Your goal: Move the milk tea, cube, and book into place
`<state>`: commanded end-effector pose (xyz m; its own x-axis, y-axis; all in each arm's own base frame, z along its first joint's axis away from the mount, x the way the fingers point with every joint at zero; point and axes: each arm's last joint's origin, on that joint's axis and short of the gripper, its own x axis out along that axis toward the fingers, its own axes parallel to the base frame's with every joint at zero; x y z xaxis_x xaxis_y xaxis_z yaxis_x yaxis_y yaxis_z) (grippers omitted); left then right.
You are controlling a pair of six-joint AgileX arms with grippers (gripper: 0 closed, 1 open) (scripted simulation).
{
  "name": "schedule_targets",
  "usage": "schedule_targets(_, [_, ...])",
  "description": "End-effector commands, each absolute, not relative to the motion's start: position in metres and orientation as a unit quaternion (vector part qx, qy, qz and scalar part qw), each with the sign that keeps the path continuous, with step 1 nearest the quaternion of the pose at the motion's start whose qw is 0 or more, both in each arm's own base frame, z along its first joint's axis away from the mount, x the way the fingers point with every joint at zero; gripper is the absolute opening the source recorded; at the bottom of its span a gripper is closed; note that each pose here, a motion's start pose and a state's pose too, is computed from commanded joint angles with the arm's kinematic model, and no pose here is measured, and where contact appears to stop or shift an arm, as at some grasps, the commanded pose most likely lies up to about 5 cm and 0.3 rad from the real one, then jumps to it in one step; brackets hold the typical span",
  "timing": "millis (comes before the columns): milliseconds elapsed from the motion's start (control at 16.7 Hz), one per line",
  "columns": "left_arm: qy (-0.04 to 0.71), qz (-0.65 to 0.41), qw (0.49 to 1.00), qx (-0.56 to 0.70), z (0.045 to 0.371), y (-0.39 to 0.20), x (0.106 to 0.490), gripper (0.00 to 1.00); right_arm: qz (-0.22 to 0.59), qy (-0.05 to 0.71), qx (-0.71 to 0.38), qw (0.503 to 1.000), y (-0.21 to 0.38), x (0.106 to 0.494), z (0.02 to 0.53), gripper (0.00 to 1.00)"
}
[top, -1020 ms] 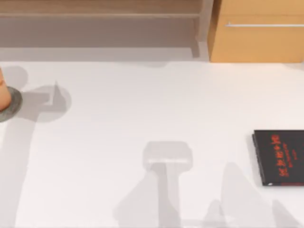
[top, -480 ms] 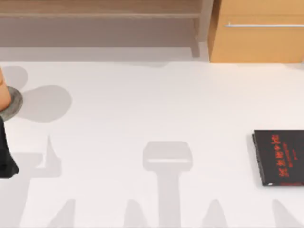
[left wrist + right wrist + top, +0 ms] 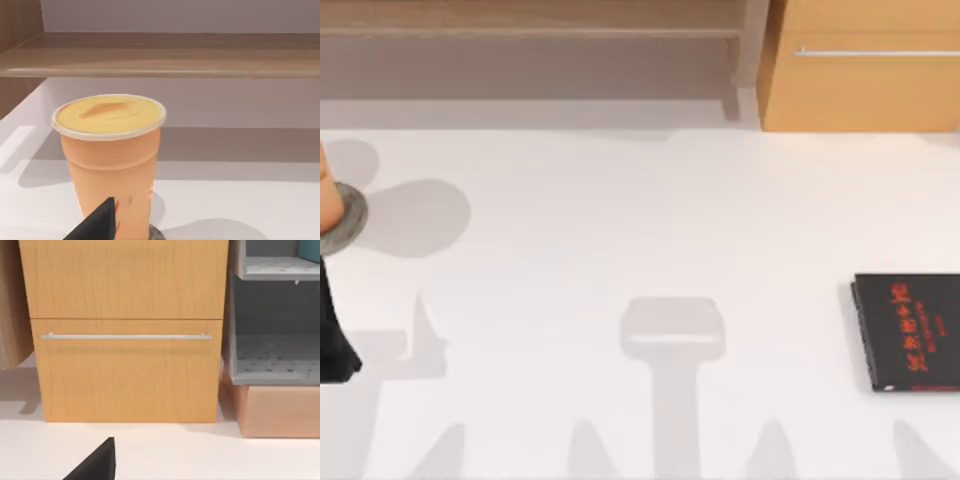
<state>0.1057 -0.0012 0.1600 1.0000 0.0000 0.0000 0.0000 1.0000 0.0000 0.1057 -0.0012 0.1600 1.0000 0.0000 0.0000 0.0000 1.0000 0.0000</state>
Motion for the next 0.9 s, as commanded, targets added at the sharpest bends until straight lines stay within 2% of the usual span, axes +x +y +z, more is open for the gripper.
schedule_targets(240, [0.0,0.0,1.0,0.0,0.16,-0.001,0.106,1.0,-0.002,-0.003,-0.001,1.0,-0.002,0.107,0.173,1.0])
schedule_targets(480, [0.0,0.0,1.0,0.0,0.16,-0.001,0.106,1.0,-0.003,-0.009,-0.004,1.0,-0.007,0.12,0.218,1.0])
schedule_targets(660, [0.0,0.0,1.0,0.0,0.16,-0.001,0.106,1.0,-0.004,-0.002,-0.006,1.0,-0.015,0.149,0.257,1.0])
schedule_targets(900, [0.0,0.0,1.0,0.0,0.16,-0.001,0.106,1.0,-0.004,0.0,-0.009,1.0,-0.036,0.212,0.3,1.0])
